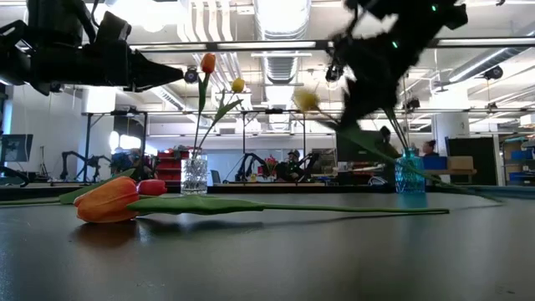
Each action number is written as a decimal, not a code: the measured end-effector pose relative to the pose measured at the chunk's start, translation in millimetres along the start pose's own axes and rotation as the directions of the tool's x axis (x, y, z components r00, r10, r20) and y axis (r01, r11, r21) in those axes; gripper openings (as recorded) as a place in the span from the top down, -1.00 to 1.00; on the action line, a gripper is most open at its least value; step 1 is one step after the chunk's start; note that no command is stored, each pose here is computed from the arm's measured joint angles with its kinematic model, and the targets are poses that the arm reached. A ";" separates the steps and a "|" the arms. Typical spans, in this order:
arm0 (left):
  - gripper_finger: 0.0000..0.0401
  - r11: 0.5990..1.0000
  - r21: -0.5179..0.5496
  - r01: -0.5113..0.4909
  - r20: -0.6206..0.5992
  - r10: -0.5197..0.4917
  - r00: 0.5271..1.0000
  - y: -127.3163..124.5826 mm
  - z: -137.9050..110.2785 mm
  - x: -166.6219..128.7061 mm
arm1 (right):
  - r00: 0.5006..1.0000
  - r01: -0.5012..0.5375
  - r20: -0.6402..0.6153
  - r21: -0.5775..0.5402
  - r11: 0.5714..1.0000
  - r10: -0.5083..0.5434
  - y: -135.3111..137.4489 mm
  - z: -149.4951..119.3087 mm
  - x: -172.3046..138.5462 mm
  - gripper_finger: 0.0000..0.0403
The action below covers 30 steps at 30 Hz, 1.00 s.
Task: Sort flowers into vase by color
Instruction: Put the yellow flower into the transparent vase
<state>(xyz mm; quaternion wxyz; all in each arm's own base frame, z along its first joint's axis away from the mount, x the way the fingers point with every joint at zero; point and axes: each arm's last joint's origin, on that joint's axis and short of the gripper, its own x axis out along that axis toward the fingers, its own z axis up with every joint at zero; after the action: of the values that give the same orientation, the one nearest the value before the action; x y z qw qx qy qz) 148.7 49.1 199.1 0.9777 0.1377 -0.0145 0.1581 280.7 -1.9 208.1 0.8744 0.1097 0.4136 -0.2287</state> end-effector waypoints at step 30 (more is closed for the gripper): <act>0.31 0.987 -0.096 0.131 -0.042 -0.135 0.990 -10.6 5.1 35.9 | 0.559 0.082 0.798 -0.322 0.943 0.224 74.6 94.9 25.1 0.94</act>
<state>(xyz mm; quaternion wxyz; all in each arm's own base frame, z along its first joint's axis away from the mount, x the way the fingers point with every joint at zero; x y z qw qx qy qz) 186.2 49.0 203.8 0.9914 0.0888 0.0111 0.0950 395.1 19.2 249.0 0.9795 -0.1378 -0.0174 -0.1463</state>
